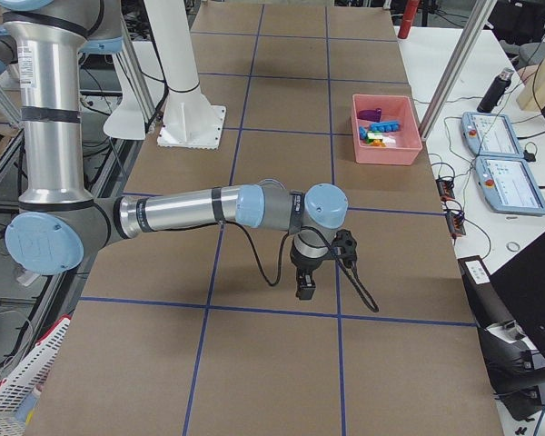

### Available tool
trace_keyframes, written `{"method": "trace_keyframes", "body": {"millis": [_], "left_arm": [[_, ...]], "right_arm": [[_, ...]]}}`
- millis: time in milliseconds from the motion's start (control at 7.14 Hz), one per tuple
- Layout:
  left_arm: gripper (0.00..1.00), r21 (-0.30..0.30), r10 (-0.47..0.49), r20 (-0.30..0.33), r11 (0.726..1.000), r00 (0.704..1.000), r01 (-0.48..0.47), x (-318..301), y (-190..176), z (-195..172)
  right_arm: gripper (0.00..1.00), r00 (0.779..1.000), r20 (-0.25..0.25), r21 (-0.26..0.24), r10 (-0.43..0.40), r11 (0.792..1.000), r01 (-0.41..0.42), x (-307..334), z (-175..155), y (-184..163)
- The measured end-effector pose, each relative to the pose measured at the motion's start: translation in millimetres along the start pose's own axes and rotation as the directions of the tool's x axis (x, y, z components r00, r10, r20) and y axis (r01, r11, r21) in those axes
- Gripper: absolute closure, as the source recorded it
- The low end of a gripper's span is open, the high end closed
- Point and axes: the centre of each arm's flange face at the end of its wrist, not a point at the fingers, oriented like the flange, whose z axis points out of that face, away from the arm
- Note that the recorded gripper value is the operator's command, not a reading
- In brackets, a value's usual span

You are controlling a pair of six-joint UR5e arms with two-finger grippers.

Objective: Put all blocks into box

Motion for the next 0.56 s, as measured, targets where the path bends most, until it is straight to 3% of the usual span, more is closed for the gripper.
{"method": "trace_keyframes", "body": {"millis": [560], "left_arm": [[0.0,0.008,0.006,-0.005,1.0,1.0,-0.006,3.0,-0.3,-2.6]], "right_arm": [[0.0,1.0,0.002,-0.005,0.001,1.0,-0.001,0.4,2.7,-0.4]]}}
